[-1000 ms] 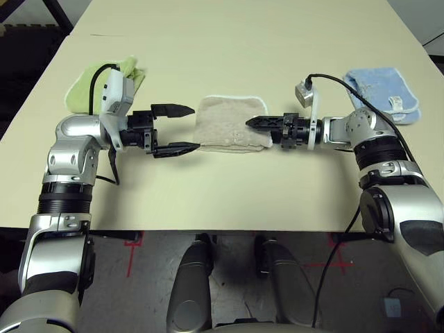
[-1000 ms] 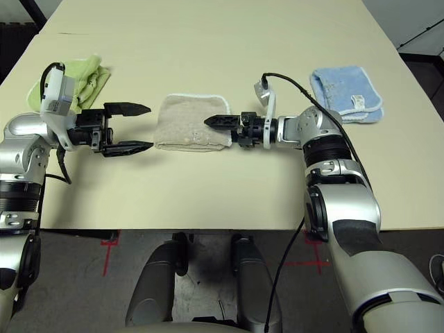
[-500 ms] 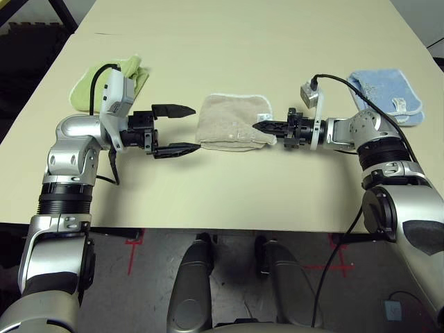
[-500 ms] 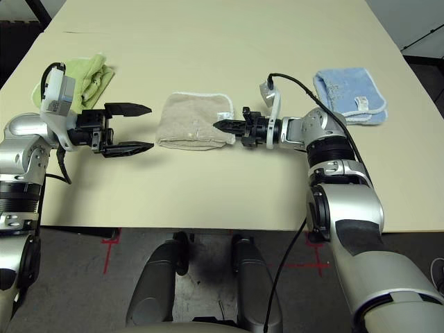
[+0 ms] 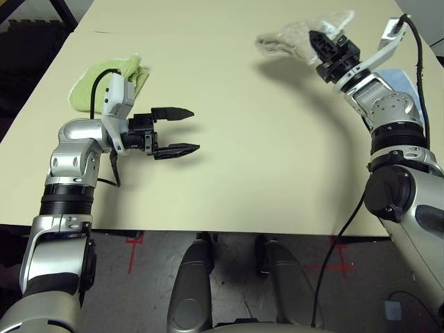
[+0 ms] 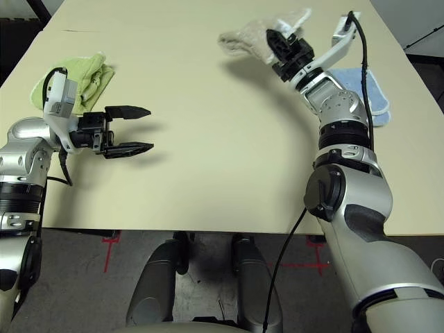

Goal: Fold the towel and set it aside.

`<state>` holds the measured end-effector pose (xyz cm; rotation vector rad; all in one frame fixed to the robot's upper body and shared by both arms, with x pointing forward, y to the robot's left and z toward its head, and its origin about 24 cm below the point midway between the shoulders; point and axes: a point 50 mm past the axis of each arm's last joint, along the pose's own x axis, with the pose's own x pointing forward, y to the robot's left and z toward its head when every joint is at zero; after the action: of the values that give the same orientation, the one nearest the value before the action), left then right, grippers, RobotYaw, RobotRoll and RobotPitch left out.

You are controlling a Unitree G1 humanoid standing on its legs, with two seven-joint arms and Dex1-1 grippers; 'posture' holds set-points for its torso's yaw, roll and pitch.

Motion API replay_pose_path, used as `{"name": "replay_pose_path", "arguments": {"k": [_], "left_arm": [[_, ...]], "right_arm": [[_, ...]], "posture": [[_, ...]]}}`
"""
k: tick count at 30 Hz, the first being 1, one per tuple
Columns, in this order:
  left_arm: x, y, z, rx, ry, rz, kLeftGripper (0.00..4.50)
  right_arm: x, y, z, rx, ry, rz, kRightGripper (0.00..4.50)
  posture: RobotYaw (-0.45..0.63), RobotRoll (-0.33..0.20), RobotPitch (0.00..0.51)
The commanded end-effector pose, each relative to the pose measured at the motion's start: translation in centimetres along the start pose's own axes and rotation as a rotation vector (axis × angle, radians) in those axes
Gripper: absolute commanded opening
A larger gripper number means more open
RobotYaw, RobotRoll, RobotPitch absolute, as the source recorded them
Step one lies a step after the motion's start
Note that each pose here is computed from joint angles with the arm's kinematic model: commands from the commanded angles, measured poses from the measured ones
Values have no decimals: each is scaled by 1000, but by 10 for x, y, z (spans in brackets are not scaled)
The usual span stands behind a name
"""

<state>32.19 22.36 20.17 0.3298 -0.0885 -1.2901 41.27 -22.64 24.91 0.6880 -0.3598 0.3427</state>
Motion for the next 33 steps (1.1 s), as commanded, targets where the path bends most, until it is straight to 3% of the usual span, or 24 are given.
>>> {"name": "replay_pose_path", "arguments": {"k": [1, 16, 26, 33], "left_arm": [[0, 1, -3, -1, 3, 1, 4500], [-1, 1, -6, -8, 11, -4, 4500], [-3, 0, -7, -13, 3, 17, 4500], [-10, 1, -4, 1, -9, 84, 4500]], "right_arm": [[-7, -16, 15, -74, -94, -117, 10], [-33, -50, 42, -154, -126, -254, 10], [-31, -48, 35, -134, -56, -205, 10], [-32, -47, 45, -119, -74, -181, 10]], "posture": [[-52, 0, 252], [-70, 0, 255], [-58, 0, 265], [-45, 0, 278]]}}
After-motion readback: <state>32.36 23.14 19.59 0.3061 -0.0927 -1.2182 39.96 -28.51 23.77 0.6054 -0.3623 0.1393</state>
